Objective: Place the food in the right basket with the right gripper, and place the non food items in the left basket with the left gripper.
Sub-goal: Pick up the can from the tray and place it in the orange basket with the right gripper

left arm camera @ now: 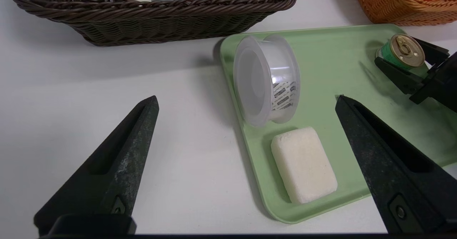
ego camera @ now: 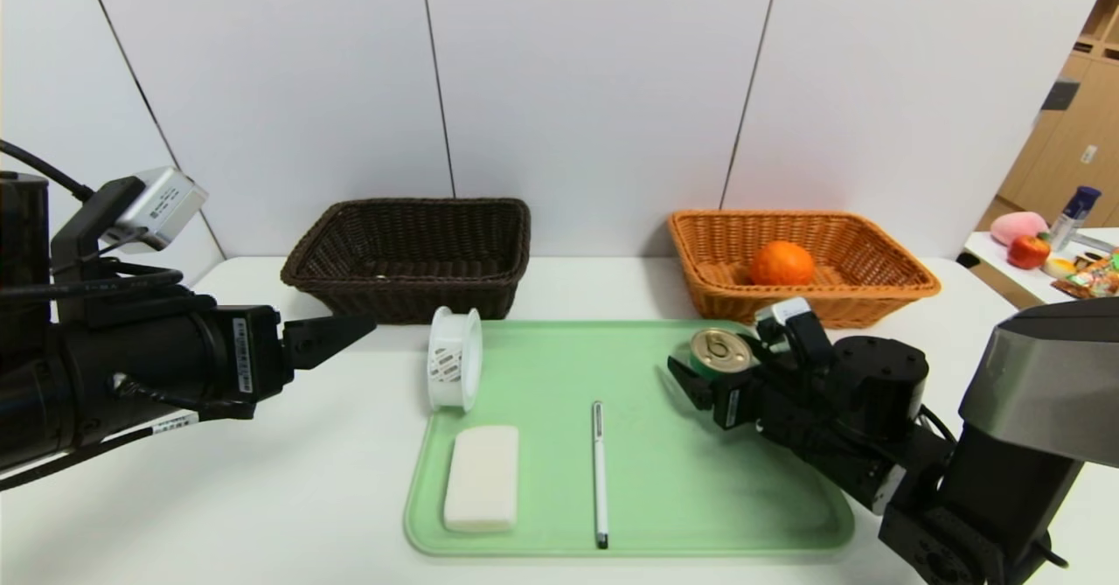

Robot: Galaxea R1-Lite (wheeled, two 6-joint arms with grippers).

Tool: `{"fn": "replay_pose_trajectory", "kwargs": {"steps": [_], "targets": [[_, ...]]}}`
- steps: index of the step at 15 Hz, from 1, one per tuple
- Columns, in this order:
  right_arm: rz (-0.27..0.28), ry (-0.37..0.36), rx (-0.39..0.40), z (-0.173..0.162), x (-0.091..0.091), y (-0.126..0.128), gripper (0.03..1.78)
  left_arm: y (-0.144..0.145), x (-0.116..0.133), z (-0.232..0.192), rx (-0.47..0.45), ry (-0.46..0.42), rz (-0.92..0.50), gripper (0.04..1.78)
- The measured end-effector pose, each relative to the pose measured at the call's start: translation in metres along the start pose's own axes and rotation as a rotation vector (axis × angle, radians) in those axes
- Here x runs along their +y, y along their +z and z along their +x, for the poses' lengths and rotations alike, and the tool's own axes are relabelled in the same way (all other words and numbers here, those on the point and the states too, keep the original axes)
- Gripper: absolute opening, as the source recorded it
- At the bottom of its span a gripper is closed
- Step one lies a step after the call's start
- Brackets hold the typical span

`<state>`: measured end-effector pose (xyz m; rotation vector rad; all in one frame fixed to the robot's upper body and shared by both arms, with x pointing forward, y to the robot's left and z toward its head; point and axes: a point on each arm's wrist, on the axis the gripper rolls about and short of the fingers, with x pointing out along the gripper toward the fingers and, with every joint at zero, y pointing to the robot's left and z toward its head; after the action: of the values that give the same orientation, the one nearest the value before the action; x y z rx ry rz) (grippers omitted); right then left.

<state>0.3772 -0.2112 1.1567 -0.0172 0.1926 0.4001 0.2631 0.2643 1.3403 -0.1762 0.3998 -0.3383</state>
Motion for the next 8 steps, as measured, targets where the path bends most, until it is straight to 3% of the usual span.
{"fn": "replay_pose_trajectory", "kwargs": {"steps": [3,6,8], "targets": [[-0.002,0.001,0.005,0.0009,0.0001,-0.0019,1.71,0.0001,0.0000,-0.0001,-0.001,0.000,0.000,1.75],[-0.002,0.004,0.015,-0.0004,0.0011,-0.0037,1.20,-0.0003,0.0001,0.0000,0.001,0.001,0.000,1.75],[-0.002,0.009,0.018,-0.0019,0.0022,-0.0039,1.02,-0.0003,0.0001,-0.0001,0.000,0.002,0.000,1.75]]}}
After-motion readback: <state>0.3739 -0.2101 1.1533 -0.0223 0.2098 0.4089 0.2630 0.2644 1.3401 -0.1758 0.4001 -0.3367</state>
